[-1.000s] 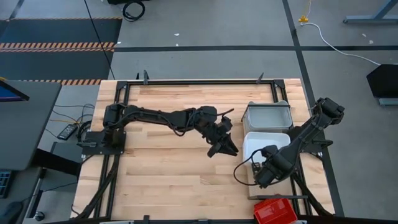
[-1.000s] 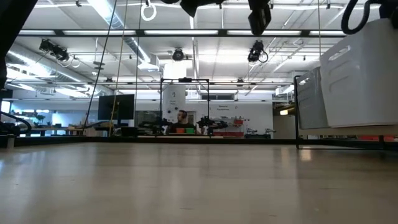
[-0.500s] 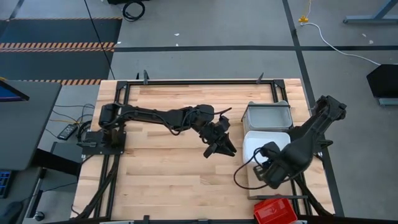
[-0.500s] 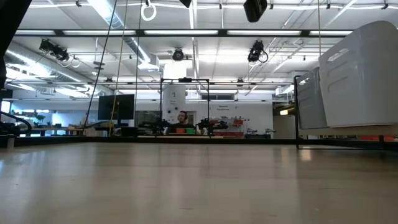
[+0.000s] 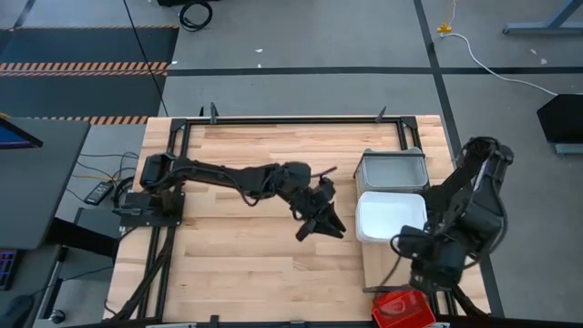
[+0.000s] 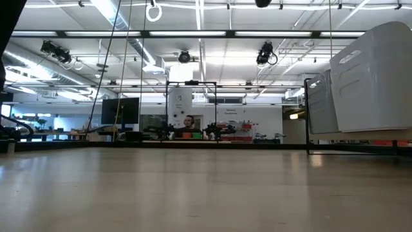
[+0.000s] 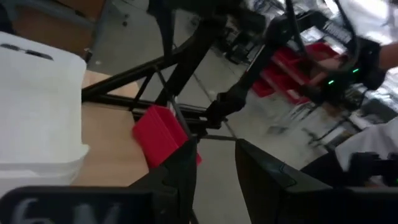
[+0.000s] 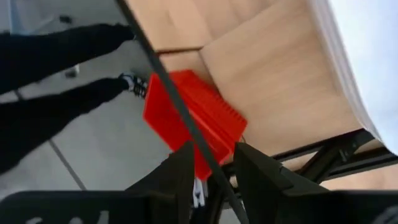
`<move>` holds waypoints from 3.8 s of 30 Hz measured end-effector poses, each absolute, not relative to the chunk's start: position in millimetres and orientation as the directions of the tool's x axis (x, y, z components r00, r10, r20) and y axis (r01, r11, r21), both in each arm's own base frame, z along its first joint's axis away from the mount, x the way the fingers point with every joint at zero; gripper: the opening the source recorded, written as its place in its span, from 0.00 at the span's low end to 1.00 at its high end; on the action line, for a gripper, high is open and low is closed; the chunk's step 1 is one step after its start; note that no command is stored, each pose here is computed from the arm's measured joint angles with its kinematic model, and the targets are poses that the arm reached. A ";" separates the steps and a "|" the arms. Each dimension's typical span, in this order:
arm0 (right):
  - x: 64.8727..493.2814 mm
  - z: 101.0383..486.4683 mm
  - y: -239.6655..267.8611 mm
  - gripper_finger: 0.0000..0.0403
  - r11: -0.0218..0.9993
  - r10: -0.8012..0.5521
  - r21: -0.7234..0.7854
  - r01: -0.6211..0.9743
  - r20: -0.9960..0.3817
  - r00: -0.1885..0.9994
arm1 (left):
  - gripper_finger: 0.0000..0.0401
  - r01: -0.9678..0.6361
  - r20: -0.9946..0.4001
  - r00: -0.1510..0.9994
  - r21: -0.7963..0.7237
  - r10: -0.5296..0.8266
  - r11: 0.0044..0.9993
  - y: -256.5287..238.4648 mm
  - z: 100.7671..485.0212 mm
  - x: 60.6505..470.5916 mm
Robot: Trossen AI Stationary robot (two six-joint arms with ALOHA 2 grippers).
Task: Stack baskets on shelf by color
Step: Adjust the stacked red bins on the shelf
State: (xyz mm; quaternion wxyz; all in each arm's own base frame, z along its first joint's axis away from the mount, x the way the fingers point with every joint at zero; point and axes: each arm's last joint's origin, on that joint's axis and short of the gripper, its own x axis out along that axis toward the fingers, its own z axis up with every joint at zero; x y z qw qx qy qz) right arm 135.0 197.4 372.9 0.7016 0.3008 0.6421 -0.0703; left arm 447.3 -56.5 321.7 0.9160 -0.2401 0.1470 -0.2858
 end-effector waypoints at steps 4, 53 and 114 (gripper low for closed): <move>124.2 372.4 209.0 0.29 0.818 0.313 0.350 0.456 -0.937 0.156 | 0.29 0.380 -0.213 0.821 -0.488 -0.529 0.786 -81.2 315.6 442.8; 123.6 367.4 231.0 0.53 0.473 0.289 0.421 0.774 -0.904 0.315 | 0.44 0.084 -0.081 0.983 -0.592 -0.163 0.801 -275.6 295.9 398.6; 149.9 234.1 360.5 0.50 0.881 0.336 0.317 0.351 -0.942 0.009 | 0.43 0.090 -0.401 0.889 -0.319 -0.220 0.944 -301.1 295.3 440.1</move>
